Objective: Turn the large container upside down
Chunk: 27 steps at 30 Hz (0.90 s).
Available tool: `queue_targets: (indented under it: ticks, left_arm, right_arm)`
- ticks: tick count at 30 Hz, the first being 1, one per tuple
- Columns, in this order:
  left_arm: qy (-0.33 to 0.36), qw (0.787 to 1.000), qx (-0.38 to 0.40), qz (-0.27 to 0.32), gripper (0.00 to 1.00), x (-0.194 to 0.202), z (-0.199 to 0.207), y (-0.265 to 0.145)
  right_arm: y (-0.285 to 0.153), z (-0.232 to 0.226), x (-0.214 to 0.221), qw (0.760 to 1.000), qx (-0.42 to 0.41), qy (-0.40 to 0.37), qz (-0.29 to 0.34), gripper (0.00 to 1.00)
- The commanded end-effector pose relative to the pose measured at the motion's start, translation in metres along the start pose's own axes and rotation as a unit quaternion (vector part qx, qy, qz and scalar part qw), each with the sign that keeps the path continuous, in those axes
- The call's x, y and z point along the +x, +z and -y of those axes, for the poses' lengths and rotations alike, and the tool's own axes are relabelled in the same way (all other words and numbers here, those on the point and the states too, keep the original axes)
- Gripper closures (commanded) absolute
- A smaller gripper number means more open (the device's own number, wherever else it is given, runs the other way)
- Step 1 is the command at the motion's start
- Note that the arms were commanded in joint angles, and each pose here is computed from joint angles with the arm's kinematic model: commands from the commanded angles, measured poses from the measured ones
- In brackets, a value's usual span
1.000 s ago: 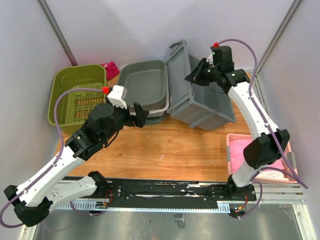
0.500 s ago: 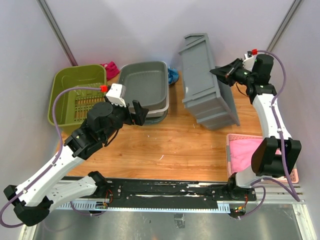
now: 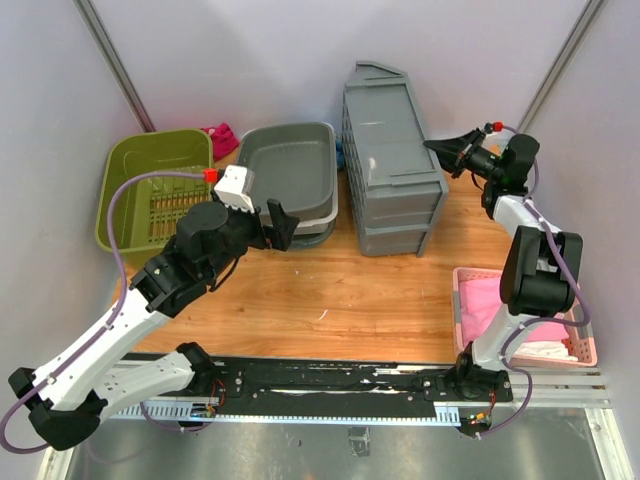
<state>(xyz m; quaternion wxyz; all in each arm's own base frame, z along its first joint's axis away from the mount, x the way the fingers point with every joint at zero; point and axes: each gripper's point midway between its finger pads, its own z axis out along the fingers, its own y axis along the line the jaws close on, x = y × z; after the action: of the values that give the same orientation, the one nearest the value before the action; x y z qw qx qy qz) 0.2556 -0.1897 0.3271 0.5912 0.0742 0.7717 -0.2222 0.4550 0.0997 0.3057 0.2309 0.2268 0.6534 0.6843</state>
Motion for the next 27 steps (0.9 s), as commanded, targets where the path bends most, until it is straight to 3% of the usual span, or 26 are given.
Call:
queue_targets:
  ticks: [1, 3, 6, 10, 13, 19, 22, 27]
  left_arm:
    - [-0.006, 1.000, 0.002, 0.014, 0.01, -0.014, 0.005, -0.001]
    - [-0.005, 1.000, 0.001, 0.010, 0.01, -0.012, 0.005, 0.001]
    - [-0.003, 1.000, 0.001, 0.007, 0.01, -0.010, 0.005, 0.002]
    - [-0.002, 1.000, 0.004, 0.000, 0.01, -0.006, 0.006, 0.005]
    - [-0.002, 1.000, -0.001, 0.000, 0.01, -0.005, 0.005, 0.006]
    - [-0.003, 1.000, -0.007, 0.013, 0.01, -0.011, 0.002, 0.004]
    - [-0.006, 1.000, -0.011, 0.011, 0.01, -0.008, 0.000, 0.004]
    - [-0.022, 0.999, -0.030, 0.029, 0.01, -0.008, -0.009, 0.000]
  right_arm:
    - [-0.009, -0.021, 0.020, 0.998, -0.004, -0.049, -0.026, 0.99]
    - [-0.012, 0.002, 0.018, 0.997, 0.055, -0.054, -0.009, 0.93]
    - [-0.027, 0.027, 0.012, 0.976, 0.181, -0.119, 0.023, 0.63]
    - [-0.053, 0.035, 0.004, 0.936, 0.294, -0.188, 0.049, 0.46]
    - [-0.057, 0.029, 0.001, 0.911, 0.329, -0.243, 0.050, 0.40]
    - [-0.053, -0.002, 0.003, 0.819, 0.419, -0.390, 0.043, 0.31]
    - [-0.052, -0.004, 0.000, 0.770, 0.459, -0.439, 0.054, 0.31]
    - [-0.044, -0.003, -0.008, 0.723, 0.496, -0.478, 0.054, 0.36]
